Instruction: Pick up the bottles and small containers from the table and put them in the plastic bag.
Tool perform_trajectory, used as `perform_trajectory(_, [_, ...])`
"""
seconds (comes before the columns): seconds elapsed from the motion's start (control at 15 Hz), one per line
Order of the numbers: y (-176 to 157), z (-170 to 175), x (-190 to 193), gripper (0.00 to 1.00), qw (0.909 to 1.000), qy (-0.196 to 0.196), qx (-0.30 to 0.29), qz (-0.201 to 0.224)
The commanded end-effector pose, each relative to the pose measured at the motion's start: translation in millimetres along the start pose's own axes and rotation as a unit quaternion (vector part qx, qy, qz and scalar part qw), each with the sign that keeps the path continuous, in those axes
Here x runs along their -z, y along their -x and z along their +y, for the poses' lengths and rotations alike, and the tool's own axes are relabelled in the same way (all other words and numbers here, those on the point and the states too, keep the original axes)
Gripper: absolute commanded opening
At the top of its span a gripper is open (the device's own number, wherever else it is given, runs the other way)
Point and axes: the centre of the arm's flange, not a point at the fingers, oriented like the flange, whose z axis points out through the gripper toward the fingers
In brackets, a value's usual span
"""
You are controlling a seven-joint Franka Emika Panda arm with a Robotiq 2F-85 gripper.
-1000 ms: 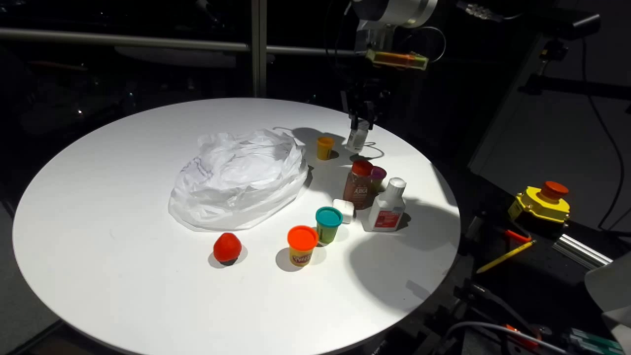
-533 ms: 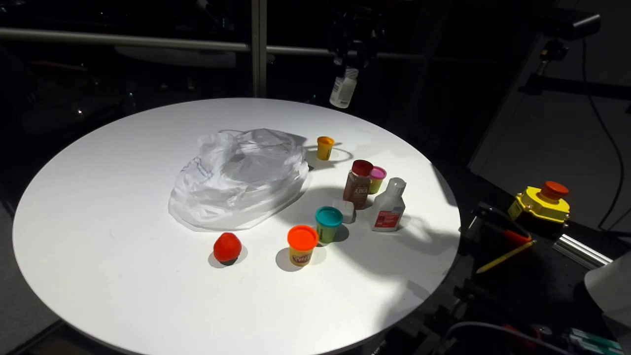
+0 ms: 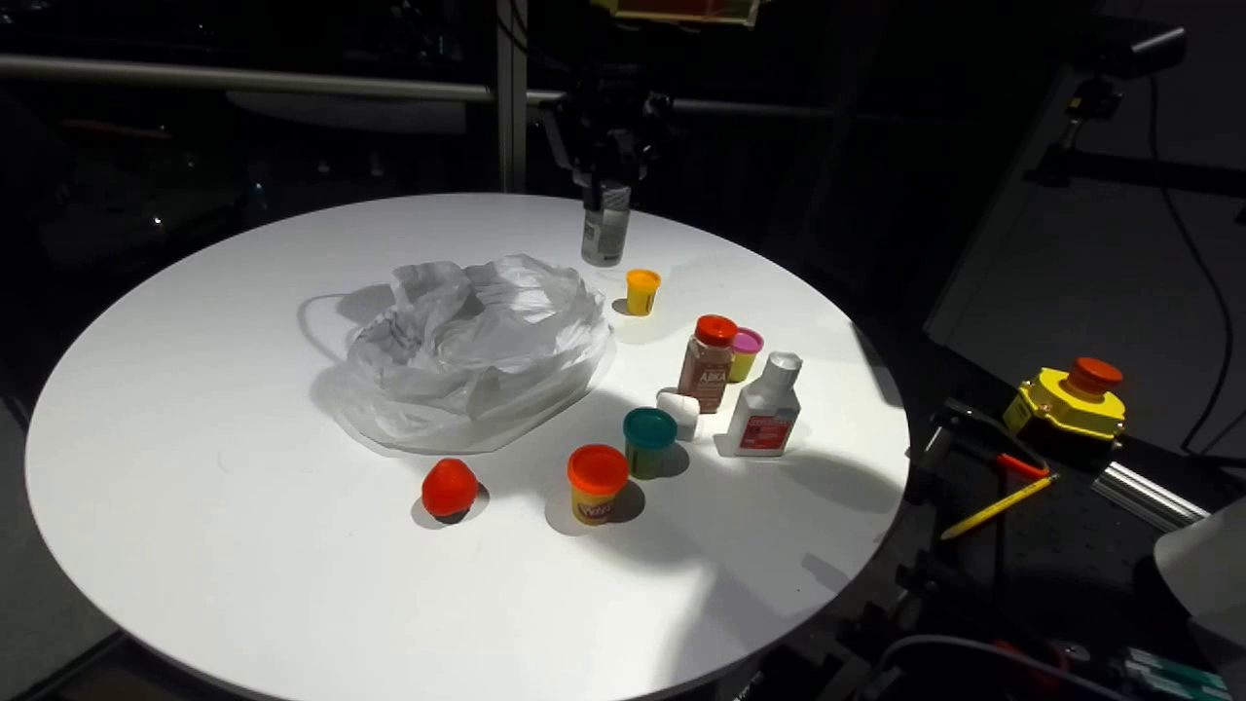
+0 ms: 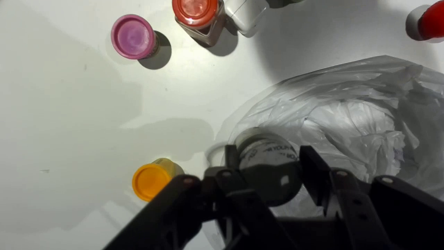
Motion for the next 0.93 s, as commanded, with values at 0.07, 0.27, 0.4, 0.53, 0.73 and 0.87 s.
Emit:
perform_trajectory(0.07, [-49.8,-31.2,-37.2,0.23,0.9996,0.002,0.003,0.03])
perform_trajectory(0.27, [-67.0,-37.8,-58.0,0.23,0.9988,-0.002,0.001,0.049])
perform_trajectory(0.4, [-75.6,-37.1,-70.8,0.23,0.9988,-0.001,-0.002,0.049])
perform_trajectory(0.53, [-83.9,-33.0,-82.4,0.23,0.9988,-0.006,-0.006,0.049])
perform_trajectory(0.73, [-89.2,-24.8,-89.5,0.71,0.9987,-0.022,-0.017,0.042])
perform_trajectory(0.87, [-88.6,-18.4,-87.3,0.81,0.9984,-0.032,-0.024,0.04])
